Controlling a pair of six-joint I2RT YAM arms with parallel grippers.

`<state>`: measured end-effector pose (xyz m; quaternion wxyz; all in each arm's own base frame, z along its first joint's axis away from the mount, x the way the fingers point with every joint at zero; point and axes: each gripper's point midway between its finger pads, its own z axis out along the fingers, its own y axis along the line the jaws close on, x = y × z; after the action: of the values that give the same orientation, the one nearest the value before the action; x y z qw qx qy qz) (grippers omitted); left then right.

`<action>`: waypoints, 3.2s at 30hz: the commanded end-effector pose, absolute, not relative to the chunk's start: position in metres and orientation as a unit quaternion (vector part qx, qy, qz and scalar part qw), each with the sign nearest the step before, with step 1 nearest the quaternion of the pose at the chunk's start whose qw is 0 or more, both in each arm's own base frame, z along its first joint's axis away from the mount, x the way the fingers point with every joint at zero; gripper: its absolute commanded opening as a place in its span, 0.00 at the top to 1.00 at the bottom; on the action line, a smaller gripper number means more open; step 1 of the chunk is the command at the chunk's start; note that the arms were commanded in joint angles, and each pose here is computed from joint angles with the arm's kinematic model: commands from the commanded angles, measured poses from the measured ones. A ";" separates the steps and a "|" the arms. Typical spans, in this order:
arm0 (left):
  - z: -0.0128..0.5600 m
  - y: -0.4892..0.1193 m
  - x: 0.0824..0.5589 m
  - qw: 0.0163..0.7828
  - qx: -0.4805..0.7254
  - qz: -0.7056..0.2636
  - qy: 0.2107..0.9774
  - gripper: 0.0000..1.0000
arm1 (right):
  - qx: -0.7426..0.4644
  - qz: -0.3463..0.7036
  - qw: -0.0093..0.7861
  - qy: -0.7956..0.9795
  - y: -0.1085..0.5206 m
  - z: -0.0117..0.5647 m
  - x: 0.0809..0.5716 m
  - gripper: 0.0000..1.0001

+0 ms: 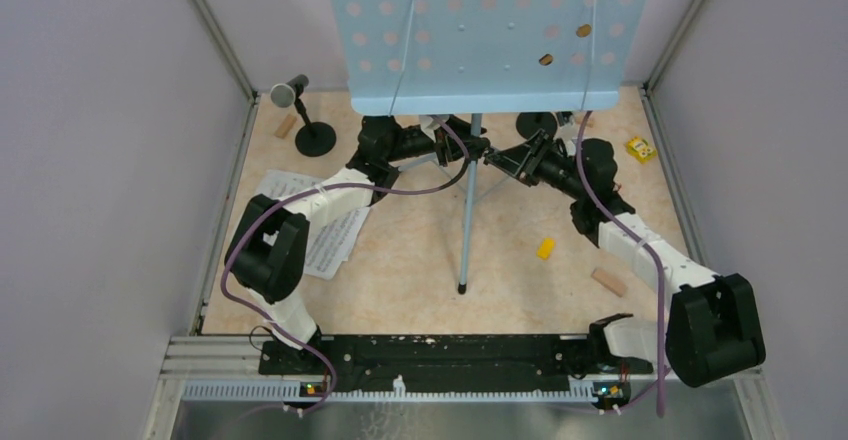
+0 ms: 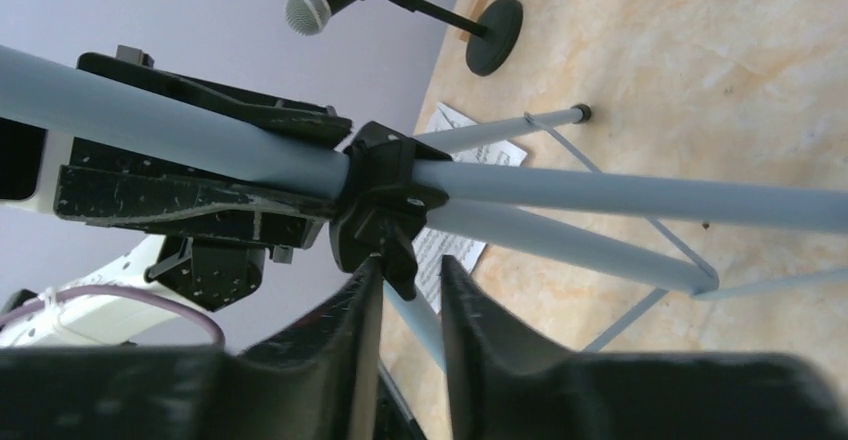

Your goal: Pack up the instrument practice props

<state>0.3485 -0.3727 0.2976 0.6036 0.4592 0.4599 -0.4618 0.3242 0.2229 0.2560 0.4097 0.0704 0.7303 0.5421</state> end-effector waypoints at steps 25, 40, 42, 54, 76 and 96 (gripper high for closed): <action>0.265 -0.387 0.342 0.562 0.499 -0.461 0.472 1.00 | -0.461 0.281 0.682 0.493 0.250 0.287 0.284 1.00; 0.262 -0.390 0.339 0.560 0.505 -0.459 0.470 1.00 | -0.726 -0.071 0.617 0.296 0.265 0.245 0.273 1.00; 0.262 -0.390 0.339 0.559 0.507 -0.458 0.469 1.00 | -0.745 -0.123 0.592 0.281 0.262 0.242 0.279 1.00; 0.258 -0.391 0.339 0.558 0.509 -0.456 0.471 1.00 | -0.686 -0.333 0.580 0.289 0.226 0.284 0.309 0.98; 0.302 -0.377 0.350 0.622 0.428 -0.421 0.503 0.02 | -0.157 0.229 0.758 0.591 0.158 0.275 0.211 0.16; 0.259 -0.304 0.286 0.601 0.262 -0.399 0.641 0.02 | -0.220 0.158 0.727 0.631 0.162 0.270 0.304 0.03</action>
<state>0.2995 -0.2996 0.2780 0.6241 0.2882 0.6164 -0.3841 0.2776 0.1608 0.2191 0.6763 -0.1997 0.6915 0.1567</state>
